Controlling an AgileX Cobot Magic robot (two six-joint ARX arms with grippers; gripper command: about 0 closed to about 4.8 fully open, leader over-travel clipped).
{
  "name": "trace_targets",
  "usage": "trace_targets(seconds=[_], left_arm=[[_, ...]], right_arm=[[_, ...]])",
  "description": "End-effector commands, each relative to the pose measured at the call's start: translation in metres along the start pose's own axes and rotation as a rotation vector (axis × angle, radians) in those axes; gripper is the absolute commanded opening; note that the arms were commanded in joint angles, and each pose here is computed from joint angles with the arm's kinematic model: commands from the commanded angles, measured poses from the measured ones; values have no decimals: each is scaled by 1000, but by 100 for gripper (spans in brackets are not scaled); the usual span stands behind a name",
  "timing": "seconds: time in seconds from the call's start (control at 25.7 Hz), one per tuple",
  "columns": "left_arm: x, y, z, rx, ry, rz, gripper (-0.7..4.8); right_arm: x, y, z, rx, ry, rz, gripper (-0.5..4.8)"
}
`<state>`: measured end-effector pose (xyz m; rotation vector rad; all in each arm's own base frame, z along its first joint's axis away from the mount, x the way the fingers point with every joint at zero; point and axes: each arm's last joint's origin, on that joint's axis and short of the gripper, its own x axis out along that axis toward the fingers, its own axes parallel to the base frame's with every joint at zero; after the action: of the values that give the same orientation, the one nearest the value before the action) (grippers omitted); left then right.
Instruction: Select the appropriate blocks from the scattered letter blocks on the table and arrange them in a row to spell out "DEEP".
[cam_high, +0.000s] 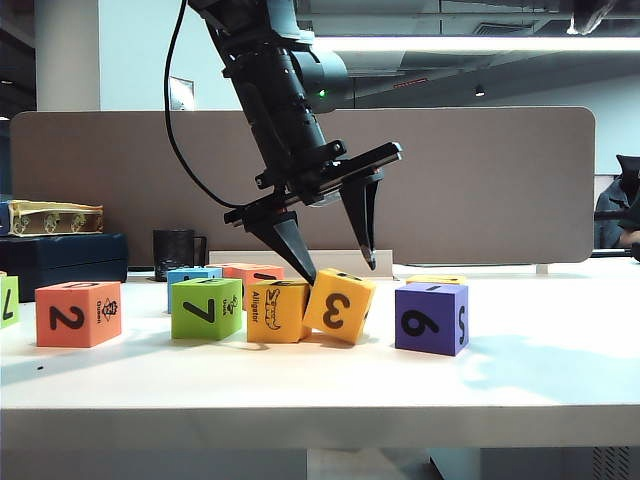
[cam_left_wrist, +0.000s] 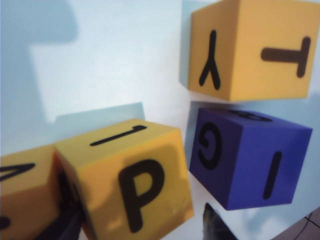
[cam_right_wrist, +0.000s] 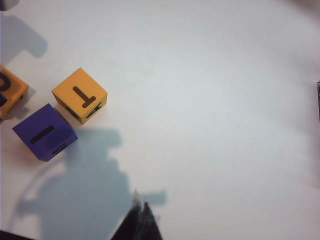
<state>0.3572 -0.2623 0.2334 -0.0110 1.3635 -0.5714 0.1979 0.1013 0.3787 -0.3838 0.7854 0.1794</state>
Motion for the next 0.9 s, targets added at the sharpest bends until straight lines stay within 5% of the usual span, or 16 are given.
trace_targets(seconds=[0.04, 0.58, 0.9], left_arm=[[-2, -2, -2, 1, 9, 2, 300], [-2, -17, -7, 99, -23, 188, 300], [-16, -20, -8, 109, -48, 179, 300]], right_arm=[[-2, 0, 1, 6, -14, 2, -1], [-2, 0, 1, 5, -14, 3, -1], [-2, 0, 1, 6, -15, 3, -1]])
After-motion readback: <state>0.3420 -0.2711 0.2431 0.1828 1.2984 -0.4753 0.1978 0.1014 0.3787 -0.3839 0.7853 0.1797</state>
